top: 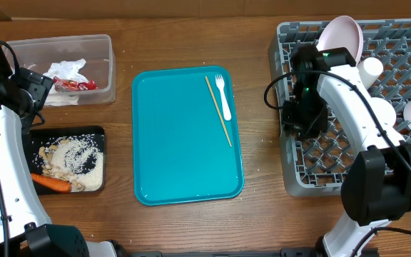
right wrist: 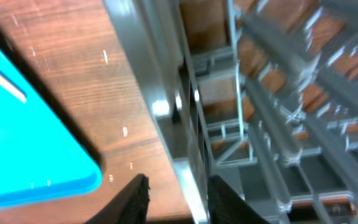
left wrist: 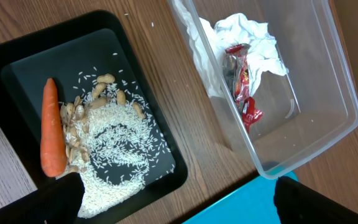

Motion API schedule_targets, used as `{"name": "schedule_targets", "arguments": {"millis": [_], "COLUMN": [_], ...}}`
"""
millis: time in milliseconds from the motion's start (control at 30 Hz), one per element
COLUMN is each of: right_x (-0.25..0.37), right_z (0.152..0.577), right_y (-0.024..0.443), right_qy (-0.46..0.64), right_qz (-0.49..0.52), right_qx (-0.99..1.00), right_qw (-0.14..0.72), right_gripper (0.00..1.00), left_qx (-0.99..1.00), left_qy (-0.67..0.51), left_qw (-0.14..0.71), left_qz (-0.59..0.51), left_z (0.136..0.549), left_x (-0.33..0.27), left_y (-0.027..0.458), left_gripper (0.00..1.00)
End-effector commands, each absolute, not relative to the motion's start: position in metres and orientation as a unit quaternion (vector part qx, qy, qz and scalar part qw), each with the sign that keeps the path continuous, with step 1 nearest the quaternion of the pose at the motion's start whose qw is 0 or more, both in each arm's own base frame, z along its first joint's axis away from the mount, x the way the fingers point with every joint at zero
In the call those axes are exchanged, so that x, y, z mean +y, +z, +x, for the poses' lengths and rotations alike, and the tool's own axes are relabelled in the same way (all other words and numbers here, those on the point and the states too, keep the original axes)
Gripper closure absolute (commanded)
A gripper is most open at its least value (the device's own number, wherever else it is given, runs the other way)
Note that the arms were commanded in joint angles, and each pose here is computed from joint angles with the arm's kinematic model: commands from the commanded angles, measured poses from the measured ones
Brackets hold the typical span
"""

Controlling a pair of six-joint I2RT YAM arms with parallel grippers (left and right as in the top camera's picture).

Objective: Sort waste into correct bins and load items into the dishwasher rack

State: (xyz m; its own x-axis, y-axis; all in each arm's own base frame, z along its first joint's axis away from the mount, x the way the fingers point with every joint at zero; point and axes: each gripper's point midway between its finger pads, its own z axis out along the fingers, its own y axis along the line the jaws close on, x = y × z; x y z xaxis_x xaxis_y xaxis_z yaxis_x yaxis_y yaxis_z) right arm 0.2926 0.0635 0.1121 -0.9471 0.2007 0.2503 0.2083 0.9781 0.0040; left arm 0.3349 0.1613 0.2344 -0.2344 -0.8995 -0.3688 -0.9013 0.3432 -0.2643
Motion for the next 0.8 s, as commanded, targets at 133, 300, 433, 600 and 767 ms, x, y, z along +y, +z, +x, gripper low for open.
{"name": "schedule_targets", "arguments": {"millis": [133, 300, 433, 600, 767], "right_x": [0.069, 0.087, 0.097, 0.077, 0.067], "right_z": [0.293, 0.280, 0.273, 0.267, 0.259], "right_y": [0.127, 0.119, 0.104, 0.095, 0.097], "right_qy": [-0.035, -0.042, -0.029, 0.008, 0.026], "right_qz": [-0.116, -0.093, -0.072, -0.105, -0.110], "right_qx": [-0.986, -0.986, -0.988, -0.984, -0.980], "right_qw": [0.112, 0.134, 0.137, 0.146, 0.161], "right_gripper": [0.89, 0.96, 0.96, 0.95, 0.95], "left_qx": [0.783, 0.783, 0.783, 0.783, 0.783], "left_qy": [0.002, 0.002, 0.002, 0.002, 0.002], "left_qw": [0.236, 0.236, 0.236, 0.236, 0.236], "left_qz": [-0.576, -0.576, -0.576, -0.576, -0.576], "left_z": [0.337, 0.337, 0.337, 0.337, 0.337], "left_x": [0.162, 0.162, 0.162, 0.162, 0.162], "left_y": [0.236, 0.236, 0.236, 0.236, 0.236], "left_gripper": [0.00, 0.00, 0.00, 0.00, 0.00]}}
